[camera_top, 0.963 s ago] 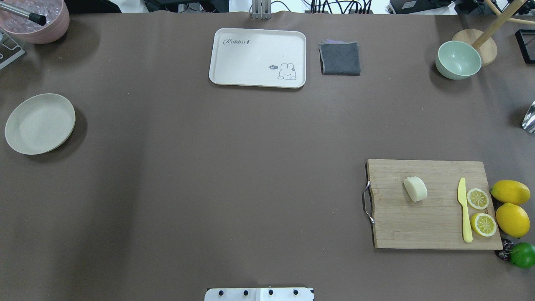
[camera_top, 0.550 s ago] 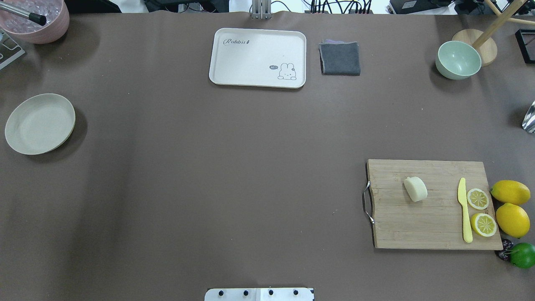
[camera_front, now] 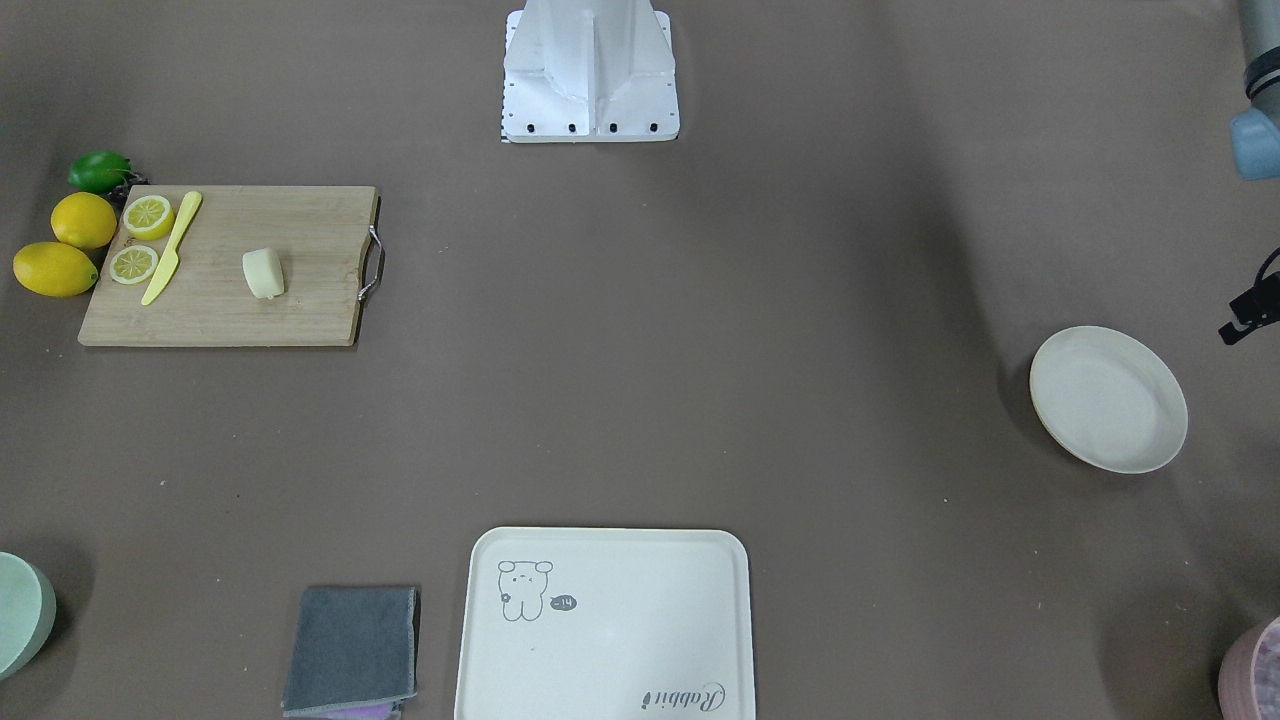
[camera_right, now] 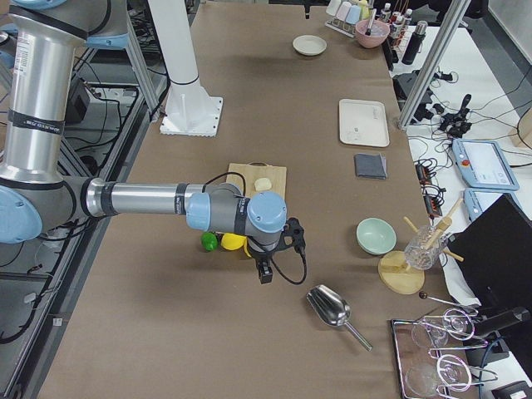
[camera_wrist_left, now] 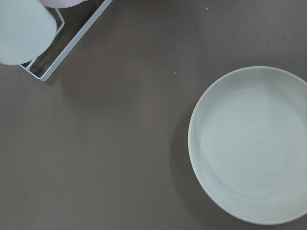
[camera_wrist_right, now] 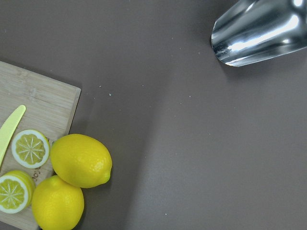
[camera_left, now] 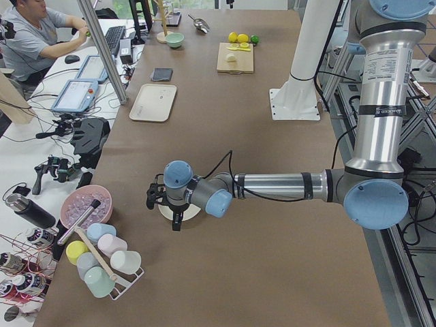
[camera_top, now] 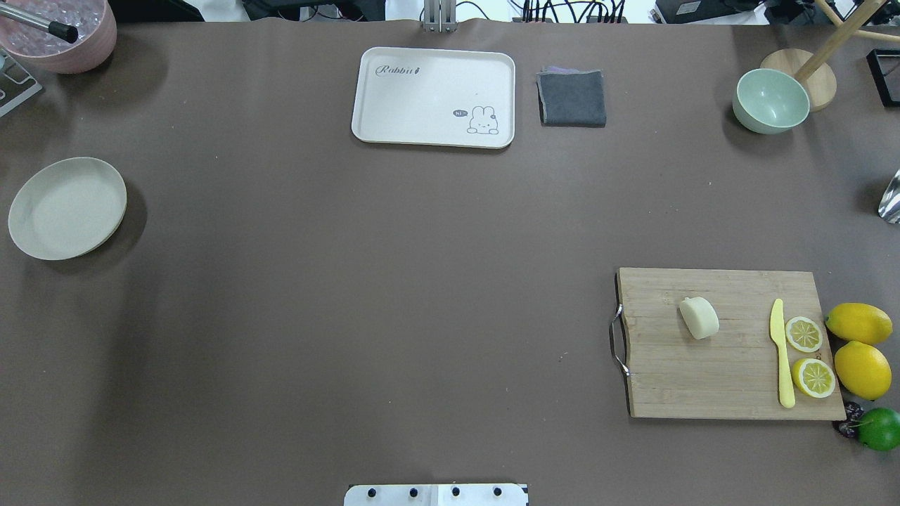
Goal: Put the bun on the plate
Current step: 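Lower the left gripper to the pale green plate rim and grasp it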
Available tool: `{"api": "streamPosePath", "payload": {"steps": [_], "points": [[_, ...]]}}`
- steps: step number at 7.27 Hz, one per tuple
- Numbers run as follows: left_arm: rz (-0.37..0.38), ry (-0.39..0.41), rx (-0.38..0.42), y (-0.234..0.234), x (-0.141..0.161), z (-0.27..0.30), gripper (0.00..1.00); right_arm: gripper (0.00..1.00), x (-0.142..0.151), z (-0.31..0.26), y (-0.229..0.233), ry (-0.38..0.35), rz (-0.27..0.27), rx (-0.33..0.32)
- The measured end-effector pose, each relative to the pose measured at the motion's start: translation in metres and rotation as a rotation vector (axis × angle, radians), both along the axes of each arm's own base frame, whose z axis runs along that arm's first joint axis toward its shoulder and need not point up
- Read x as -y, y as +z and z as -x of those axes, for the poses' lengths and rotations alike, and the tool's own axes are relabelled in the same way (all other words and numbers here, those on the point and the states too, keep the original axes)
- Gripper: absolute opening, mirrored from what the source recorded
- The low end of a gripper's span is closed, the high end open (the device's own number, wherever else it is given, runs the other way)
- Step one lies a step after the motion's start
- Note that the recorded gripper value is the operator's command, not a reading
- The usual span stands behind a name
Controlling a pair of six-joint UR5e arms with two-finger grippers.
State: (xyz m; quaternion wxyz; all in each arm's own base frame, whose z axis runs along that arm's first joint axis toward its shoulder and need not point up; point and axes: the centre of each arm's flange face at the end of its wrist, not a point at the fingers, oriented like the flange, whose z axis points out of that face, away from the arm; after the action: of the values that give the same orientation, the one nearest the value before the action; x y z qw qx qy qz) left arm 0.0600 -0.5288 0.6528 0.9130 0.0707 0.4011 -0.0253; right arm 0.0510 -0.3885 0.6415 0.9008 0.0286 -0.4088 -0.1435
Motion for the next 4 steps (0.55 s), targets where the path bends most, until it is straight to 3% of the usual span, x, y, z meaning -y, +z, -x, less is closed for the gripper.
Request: {"api": "streamPosePath", "payload": {"steps": [2,4], "points": [[0.005,0.014,0.031,0.015,0.008,-0.039,0.97,1.0,0.0,0.0,0.001,-0.001,0.002,0.001],[0.019,0.054,0.043,0.023,0.015,-0.072,0.88,1.0,-0.001,0.0,0.005,-0.006,0.005,0.0]]}}
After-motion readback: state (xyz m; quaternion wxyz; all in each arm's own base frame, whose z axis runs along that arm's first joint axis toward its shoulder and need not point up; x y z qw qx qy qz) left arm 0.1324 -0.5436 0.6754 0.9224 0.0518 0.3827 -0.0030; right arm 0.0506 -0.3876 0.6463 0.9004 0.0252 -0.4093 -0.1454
